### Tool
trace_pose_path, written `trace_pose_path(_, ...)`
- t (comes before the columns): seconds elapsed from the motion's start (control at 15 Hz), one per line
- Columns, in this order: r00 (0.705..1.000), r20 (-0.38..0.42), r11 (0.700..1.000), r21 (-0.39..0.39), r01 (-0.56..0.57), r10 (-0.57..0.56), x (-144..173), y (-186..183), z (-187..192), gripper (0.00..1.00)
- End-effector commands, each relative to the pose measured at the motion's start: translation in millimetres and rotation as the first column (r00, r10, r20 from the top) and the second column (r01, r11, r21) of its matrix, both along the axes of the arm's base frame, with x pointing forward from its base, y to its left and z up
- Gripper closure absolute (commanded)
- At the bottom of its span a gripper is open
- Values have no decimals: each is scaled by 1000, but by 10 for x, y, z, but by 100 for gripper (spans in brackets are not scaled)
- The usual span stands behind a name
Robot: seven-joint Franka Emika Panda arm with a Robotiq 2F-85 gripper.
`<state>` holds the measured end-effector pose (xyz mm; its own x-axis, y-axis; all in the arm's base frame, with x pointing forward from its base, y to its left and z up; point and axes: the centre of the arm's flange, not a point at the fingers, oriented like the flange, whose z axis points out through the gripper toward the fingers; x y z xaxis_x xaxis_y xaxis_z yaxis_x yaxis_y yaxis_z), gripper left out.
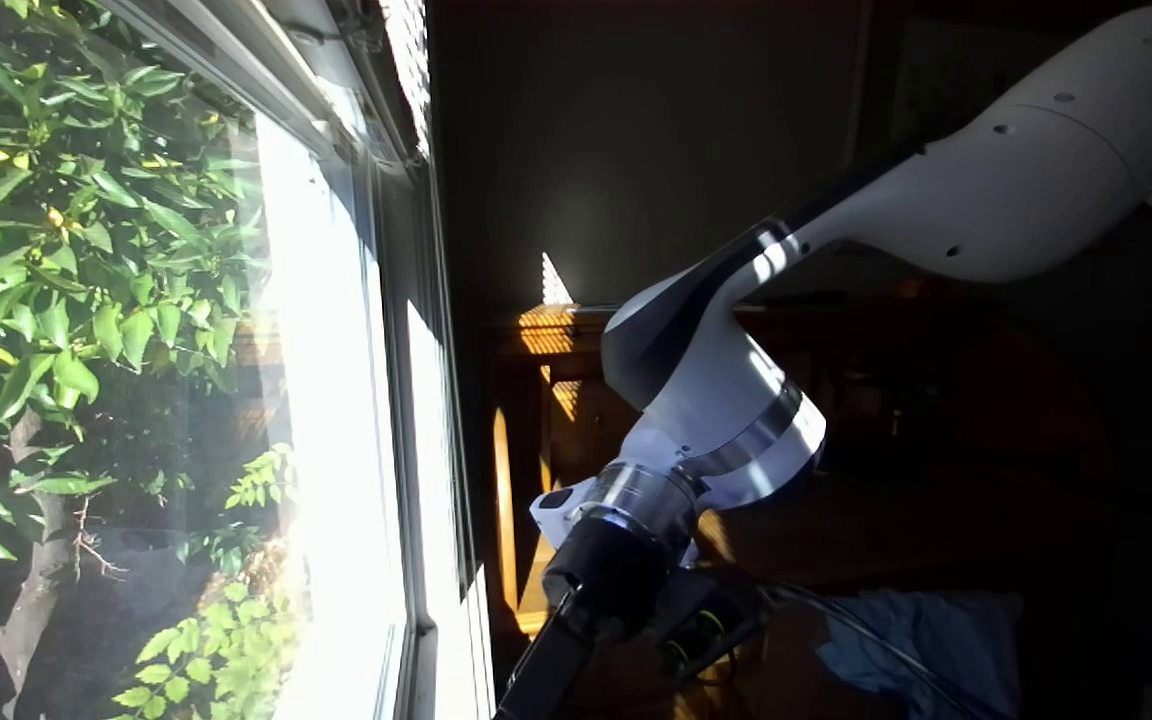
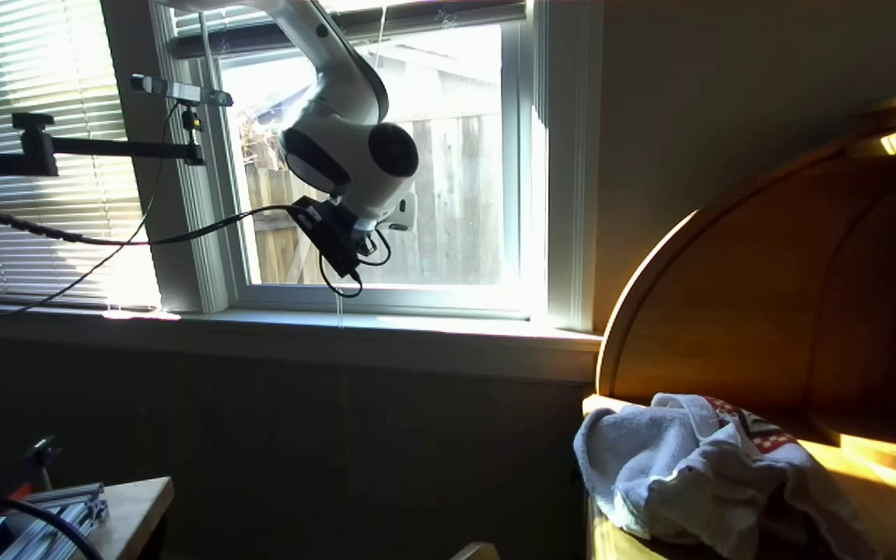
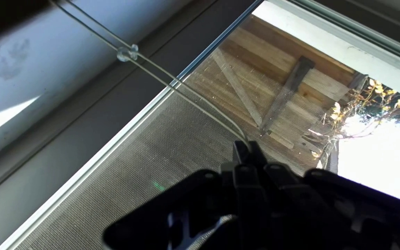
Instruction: Close the curtain
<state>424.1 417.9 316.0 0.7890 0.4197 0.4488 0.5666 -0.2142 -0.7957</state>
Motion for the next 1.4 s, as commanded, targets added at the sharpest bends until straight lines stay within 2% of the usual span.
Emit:
trace_pose_path(0.0,998,10,997,-49,-59,59,-279,-27,-116,100)
trace_pose_path(0.33,992,80,995,-8,-95,95,-495,49,189,100)
trace_pose_path(0.47,988,81,992,2,-129,128,-585,29,245,100)
trace_pose_path(0.73,984,136,992,30,-124,119,-722,-53,360,100)
trace_pose_path(1.33,956,283,995,50,-88,70,-782,-305,987,100)
